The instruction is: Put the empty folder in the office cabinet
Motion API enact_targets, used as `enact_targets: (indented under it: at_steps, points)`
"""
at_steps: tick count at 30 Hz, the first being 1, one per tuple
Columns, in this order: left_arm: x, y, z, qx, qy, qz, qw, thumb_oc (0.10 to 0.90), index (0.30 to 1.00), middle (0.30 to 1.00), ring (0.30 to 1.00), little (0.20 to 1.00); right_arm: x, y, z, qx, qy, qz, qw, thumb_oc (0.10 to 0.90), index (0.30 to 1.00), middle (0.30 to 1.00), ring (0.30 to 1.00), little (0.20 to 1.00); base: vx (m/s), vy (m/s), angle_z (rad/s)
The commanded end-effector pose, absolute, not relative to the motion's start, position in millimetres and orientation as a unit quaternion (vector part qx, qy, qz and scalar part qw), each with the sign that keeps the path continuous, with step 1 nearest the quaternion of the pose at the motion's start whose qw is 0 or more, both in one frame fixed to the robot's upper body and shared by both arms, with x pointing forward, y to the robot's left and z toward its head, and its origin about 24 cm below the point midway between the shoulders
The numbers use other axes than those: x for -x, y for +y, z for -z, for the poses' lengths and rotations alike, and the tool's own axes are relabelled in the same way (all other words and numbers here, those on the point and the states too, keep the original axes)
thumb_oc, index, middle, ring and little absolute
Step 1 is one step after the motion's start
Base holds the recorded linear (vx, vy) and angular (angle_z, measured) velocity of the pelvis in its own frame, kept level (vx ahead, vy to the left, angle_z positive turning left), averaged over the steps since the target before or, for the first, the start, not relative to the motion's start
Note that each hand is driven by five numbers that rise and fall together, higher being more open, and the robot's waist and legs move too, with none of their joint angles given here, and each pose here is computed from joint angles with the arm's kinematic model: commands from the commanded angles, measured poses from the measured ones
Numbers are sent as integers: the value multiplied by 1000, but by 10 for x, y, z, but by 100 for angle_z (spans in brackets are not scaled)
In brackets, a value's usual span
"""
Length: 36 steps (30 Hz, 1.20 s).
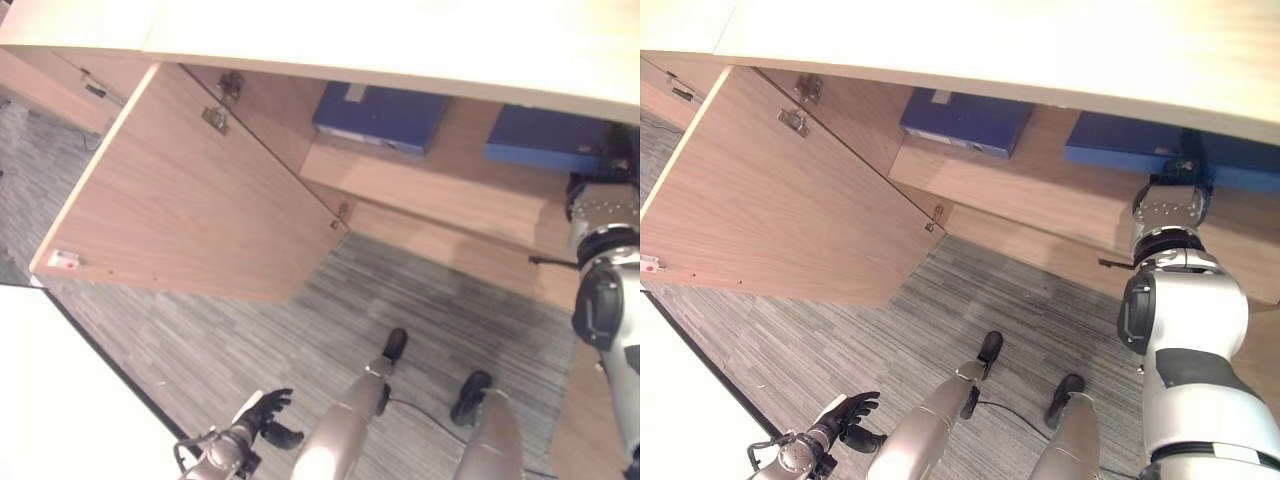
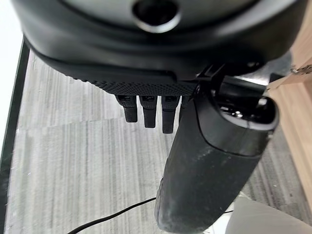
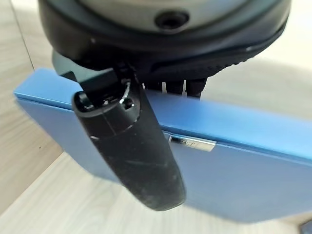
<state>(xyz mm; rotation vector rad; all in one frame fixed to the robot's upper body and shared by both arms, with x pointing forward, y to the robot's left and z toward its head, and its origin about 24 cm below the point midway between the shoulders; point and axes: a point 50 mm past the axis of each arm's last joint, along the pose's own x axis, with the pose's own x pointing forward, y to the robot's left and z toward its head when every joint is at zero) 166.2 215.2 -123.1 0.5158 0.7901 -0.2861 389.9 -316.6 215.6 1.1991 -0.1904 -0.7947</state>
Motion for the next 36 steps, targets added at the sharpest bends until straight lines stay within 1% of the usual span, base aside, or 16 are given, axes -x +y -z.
enact_targets:
  at_steps: [1,3,7,13,18,24,25,32,36]
  points:
    - [-1604,2395,1275,-295,412,99,856,800,900,900,900,900,-3906,-3170,-2763,-521,-143,321,778,800,900,900,900,900,-12,-7,-3]
    - [-1605,2389,1282,-298,412,95,856,800,900,900,900,900,-3943,-3093,-2734,-516,-128,320,784,800,900,900,900,900,-53,9,-6]
    - [-1562,2347,1318,-290,419,91,856,800,900,900,900,900,-3958,-3070,-2636,-505,-106,331,790,800,900,900,900,900,-5,-1,-3]
    - [-1529,2279,1350,-291,420,96,854,800,900,900,900,900,-3952,-3083,-2429,-502,-78,353,786,800,900,900,900,900,-1,-1,1]
    - [-1544,2147,1377,-289,417,107,855,800,900,900,900,900,-3943,-2995,-1911,-509,-5,385,770,800,900,900,900,900,-2,-1,2]
    - [-1528,2061,1407,-281,421,106,856,800,900,900,900,900,-3929,-2873,-1581,-508,37,397,763,800,900,900,900,900,3,6,-3]
    - [-1512,2030,1421,-277,424,106,856,800,900,900,900,900,-3909,-2846,-1456,-506,53,403,761,800,900,900,900,900,0,0,0]
    - [-1478,2014,1443,-270,432,99,855,800,900,900,900,900,-3842,-2848,-1232,-502,71,418,754,800,900,900,900,900,1,-1,0]
    - [-1470,2017,1447,-269,433,98,854,800,900,900,900,900,-3830,-2861,-1206,-502,70,418,754,800,900,900,900,900,0,0,0]
